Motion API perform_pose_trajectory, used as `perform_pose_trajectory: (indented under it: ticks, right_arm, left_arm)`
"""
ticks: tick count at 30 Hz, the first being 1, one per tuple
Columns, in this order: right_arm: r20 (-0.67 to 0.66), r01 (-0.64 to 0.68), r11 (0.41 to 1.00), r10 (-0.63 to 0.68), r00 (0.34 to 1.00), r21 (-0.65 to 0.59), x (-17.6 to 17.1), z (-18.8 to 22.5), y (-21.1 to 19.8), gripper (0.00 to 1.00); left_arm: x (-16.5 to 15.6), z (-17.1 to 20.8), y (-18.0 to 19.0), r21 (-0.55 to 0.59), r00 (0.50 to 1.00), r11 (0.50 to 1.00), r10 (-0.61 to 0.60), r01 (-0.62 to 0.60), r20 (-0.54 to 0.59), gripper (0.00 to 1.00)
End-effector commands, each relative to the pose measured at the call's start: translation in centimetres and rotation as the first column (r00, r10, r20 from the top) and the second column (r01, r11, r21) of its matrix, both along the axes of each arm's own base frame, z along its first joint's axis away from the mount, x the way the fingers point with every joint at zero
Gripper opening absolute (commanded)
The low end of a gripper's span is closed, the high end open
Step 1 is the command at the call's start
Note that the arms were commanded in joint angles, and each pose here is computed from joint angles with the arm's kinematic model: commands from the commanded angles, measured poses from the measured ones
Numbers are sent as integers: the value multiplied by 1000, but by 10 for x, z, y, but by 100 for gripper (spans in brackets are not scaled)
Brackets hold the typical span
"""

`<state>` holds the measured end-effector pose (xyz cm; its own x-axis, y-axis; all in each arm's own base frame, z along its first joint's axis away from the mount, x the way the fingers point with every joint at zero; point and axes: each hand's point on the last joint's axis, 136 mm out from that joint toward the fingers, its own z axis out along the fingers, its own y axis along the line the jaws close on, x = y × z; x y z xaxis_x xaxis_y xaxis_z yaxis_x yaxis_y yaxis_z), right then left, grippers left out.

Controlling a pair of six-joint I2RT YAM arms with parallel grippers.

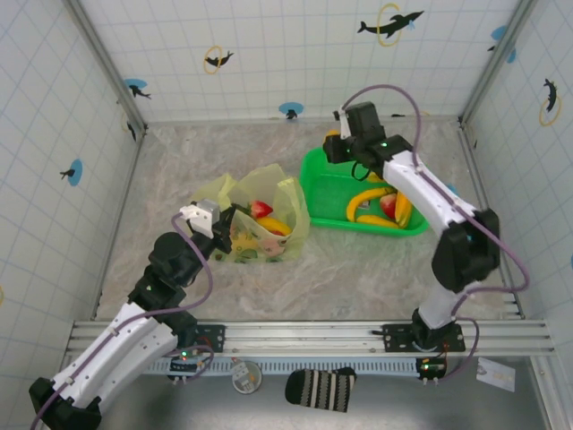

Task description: Place the fake fruits into the plastic bag and tie a complex knot

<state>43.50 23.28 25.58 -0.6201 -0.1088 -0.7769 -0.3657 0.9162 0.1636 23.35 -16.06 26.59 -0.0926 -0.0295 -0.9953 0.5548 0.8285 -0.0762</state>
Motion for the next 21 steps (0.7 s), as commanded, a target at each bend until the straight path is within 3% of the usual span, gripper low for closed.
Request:
perform_pose_trajectory:
  ticks: [1,6,8,11,15,21]
  right_arm:
    - [204,-106,985,77,976,136,-32,86,27,57]
    - [438,-404,894,290,851,193,-126,182,99,58]
    - [480,-474,859,338,810,196,-157,197,122,57]
    - [476,-546,824,423,771,152,-191,185,158,57]
    - [419,-432,899,419,806,-69,-190,133,181,57]
    - [309,-215,962,259,915,-169,-150,70,178,55]
  left_arm:
    - [0,1,2,11,1000,1000,12,-12,23,0]
    - [0,0,1,15,1000,1000,9,-10,20,0]
    - [0,0,2,17,1000,1000,11,-11,23,0]
    - [-2,2,2,17,1000,1000,5,-6,30,0]
    - [-4,6,3,8,999,1000,4,-4,48,0]
    - [-7,11,5,-3,998,1000,5,-4,70,0]
